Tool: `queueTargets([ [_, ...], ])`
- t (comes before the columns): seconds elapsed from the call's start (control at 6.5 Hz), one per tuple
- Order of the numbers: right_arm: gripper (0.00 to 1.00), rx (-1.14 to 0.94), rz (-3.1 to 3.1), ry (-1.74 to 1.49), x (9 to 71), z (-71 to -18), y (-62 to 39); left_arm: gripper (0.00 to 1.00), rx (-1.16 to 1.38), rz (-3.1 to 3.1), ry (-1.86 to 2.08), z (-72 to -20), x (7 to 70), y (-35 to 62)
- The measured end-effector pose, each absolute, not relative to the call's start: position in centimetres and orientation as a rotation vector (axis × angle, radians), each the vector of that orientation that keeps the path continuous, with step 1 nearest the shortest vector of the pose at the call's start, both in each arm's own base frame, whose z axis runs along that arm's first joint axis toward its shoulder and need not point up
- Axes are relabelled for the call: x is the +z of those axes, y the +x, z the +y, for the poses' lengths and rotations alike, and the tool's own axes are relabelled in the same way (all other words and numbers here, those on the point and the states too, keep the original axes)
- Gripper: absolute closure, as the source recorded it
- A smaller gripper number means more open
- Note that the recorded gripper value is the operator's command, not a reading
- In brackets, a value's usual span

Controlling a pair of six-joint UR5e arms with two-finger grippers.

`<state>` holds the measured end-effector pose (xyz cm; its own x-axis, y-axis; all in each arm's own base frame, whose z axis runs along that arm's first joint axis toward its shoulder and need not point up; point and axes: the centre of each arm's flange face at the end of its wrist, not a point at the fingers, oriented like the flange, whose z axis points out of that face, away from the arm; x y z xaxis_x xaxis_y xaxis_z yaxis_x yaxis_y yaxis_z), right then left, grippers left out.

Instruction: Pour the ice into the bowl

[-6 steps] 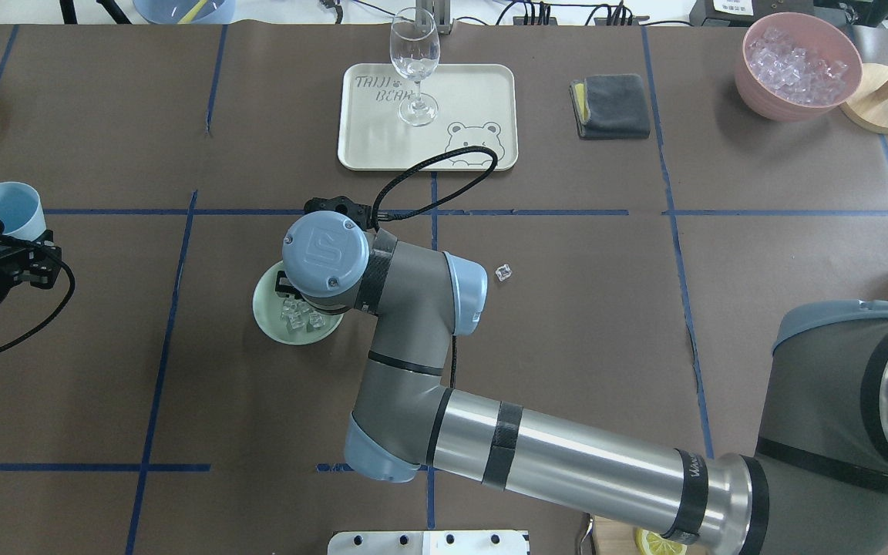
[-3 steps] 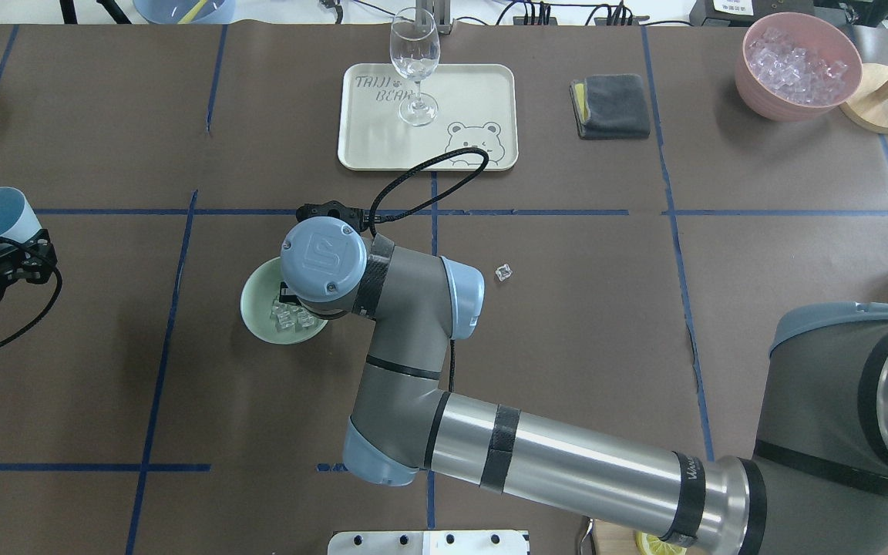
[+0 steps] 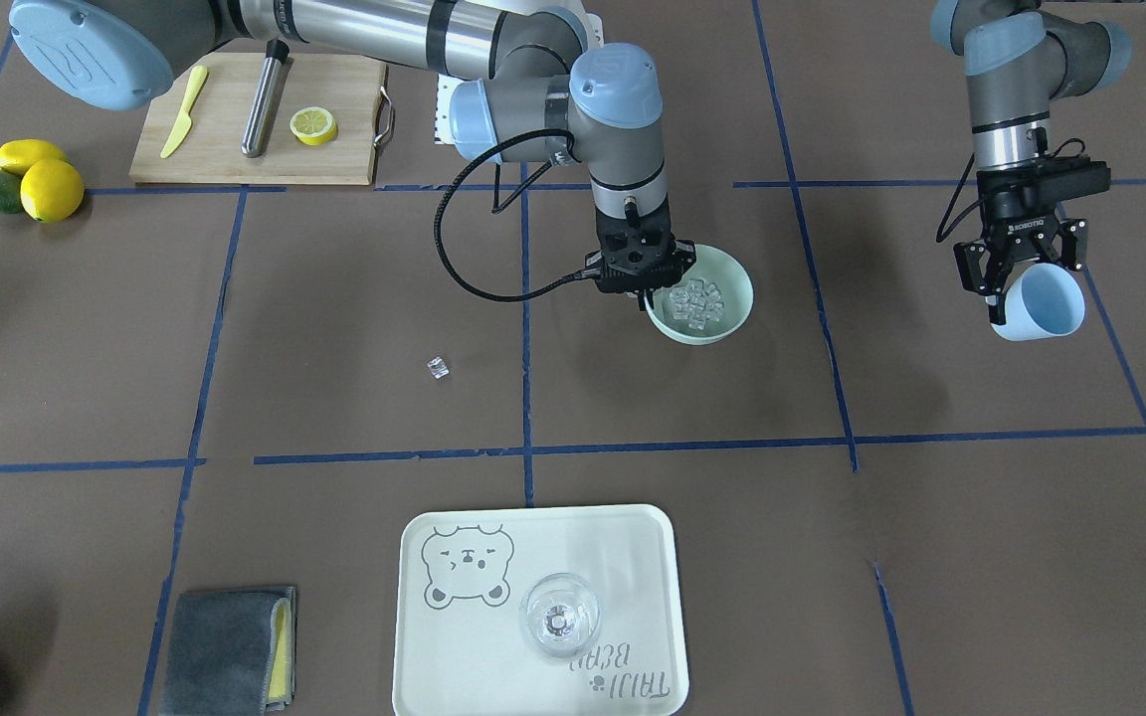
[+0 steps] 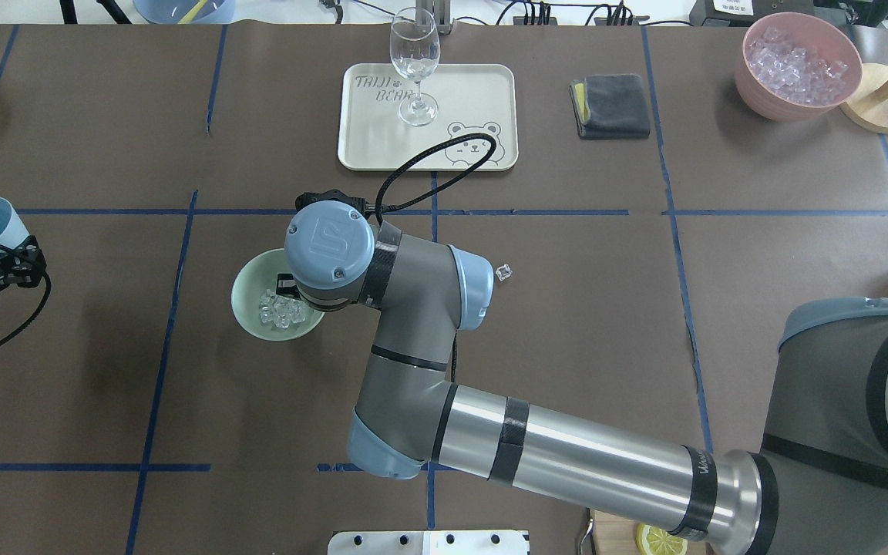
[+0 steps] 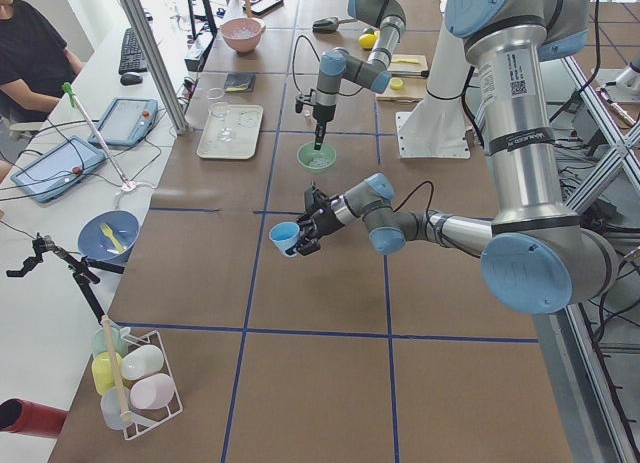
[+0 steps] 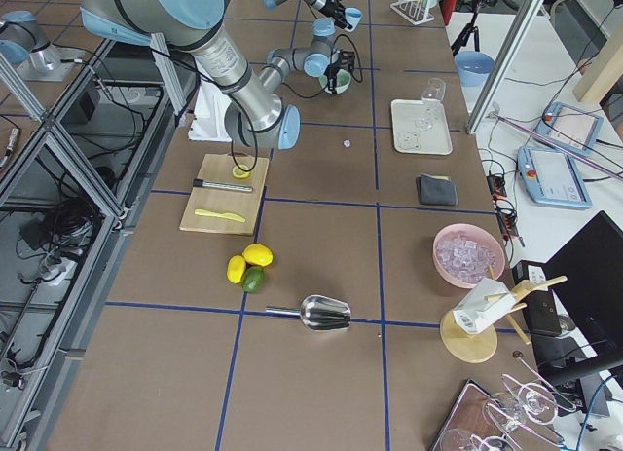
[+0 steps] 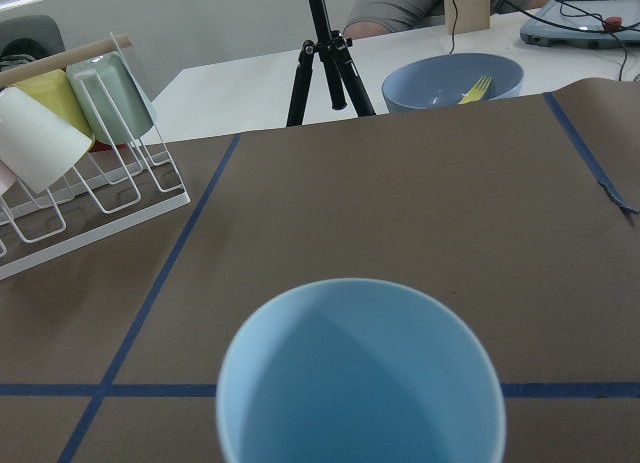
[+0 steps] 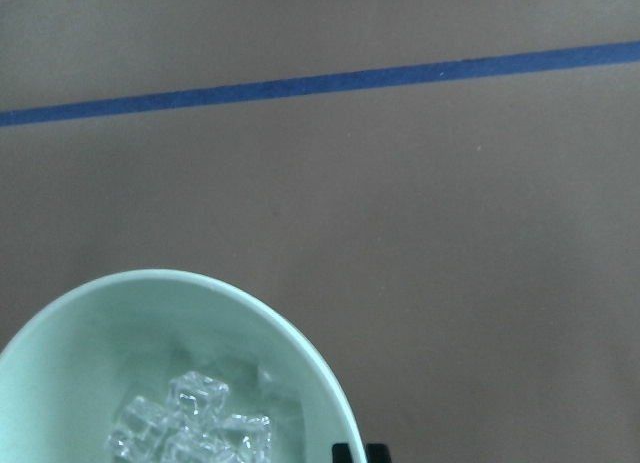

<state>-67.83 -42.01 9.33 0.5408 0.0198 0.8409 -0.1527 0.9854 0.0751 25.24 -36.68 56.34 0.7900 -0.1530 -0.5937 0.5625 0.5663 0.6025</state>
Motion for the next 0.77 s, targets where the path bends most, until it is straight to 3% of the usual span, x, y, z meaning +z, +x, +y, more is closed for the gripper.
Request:
queueTargets([
  [0.77,1.0,0.139,-1.035,0.091,15.2,-45.2,-52.2,1.0,-0.571,0.569,0.965,-32.8,60.0,30.2],
])
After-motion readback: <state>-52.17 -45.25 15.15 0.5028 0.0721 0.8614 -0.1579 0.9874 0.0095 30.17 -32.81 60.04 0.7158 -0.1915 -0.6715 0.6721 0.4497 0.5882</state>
